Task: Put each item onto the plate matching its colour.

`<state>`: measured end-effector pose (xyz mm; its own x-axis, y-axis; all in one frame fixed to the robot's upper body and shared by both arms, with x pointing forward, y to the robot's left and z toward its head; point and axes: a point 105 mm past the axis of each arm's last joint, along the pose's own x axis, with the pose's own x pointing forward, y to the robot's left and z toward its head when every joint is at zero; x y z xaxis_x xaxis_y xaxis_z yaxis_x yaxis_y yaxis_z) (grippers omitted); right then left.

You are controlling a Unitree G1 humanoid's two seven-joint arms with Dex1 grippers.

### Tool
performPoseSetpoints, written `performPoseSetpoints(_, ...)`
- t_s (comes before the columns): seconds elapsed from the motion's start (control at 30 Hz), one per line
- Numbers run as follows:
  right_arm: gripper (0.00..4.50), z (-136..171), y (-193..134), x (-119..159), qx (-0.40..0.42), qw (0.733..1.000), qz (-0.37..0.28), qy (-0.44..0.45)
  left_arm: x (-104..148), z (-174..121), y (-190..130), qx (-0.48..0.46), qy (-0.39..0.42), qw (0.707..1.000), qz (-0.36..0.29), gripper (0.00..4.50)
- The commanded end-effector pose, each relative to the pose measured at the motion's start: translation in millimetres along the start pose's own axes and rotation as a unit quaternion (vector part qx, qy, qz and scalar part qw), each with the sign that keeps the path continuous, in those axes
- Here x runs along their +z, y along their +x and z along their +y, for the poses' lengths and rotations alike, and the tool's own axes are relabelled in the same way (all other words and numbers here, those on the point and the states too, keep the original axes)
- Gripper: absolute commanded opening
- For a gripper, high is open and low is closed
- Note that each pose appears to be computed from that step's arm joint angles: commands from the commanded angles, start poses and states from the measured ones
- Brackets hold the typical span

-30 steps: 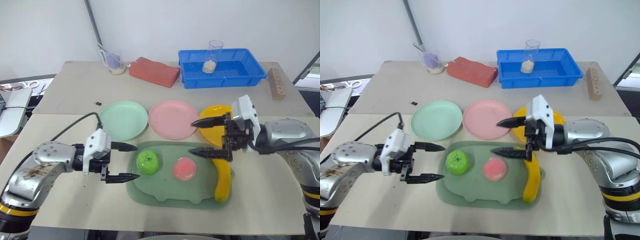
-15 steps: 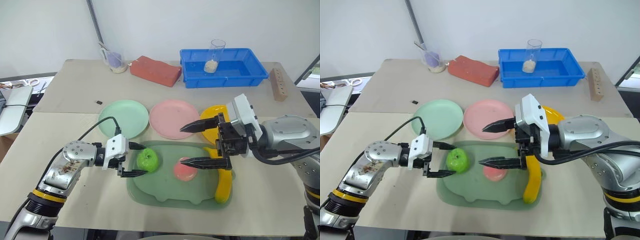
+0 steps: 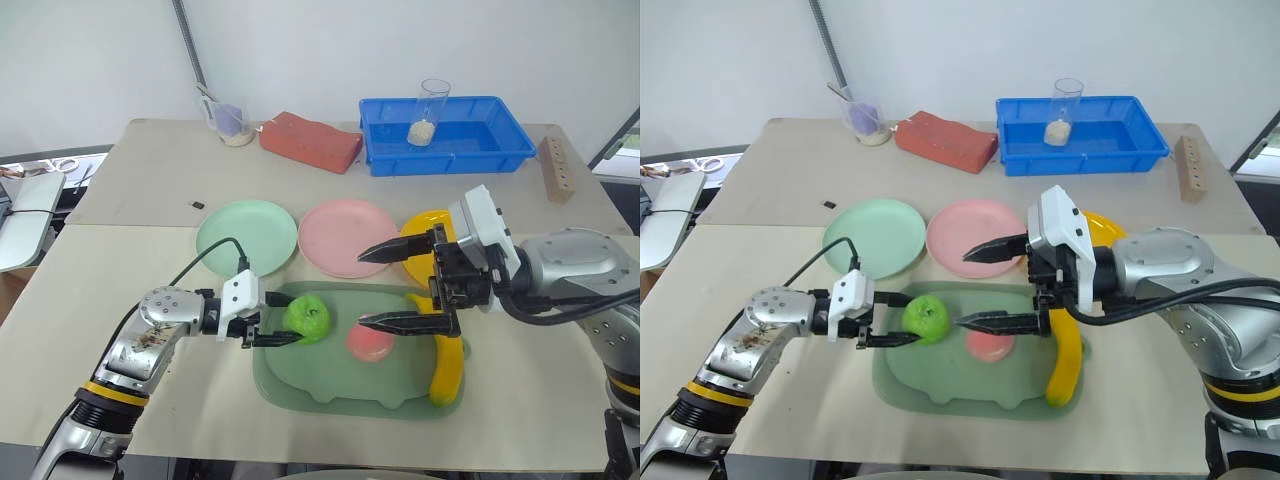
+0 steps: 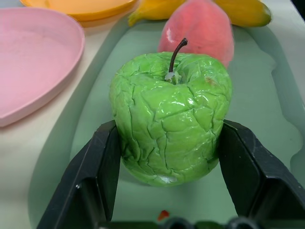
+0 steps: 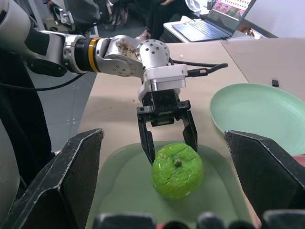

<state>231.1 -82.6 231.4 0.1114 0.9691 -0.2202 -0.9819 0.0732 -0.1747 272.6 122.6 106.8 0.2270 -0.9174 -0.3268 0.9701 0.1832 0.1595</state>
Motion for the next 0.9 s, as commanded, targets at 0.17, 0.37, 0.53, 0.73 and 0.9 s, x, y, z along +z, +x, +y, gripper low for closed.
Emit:
performPoseSetpoints(0.17,4.5,-31,9,13,-0.074,0.997,0.003,-0.035,33,74,-50,0.187,-0.041,0.981,-0.046,2.53)
performPoseSetpoints(0.37,4.5,-55,22,21,-0.128,0.99,0.003,-0.051,4,123,-63,0.351,-0.107,0.93,-0.018,2.53)
performPoseSetpoints(0.53,4.5,-58,23,22,-0.133,0.99,0.003,-0.05,-9,135,-63,0.393,-0.117,0.912,0.003,2.53)
performPoseSetpoints(0.73,4.5,-58,18,12,-0.14,0.989,0.017,-0.05,-9,133,-61,0.383,-0.116,0.916,-0.005,4.45)
performPoseSetpoints(0.9,4.5,-56,10,5,-0.141,0.988,0.029,-0.05,1,131,-81,0.383,-0.107,0.917,-0.014,4.45)
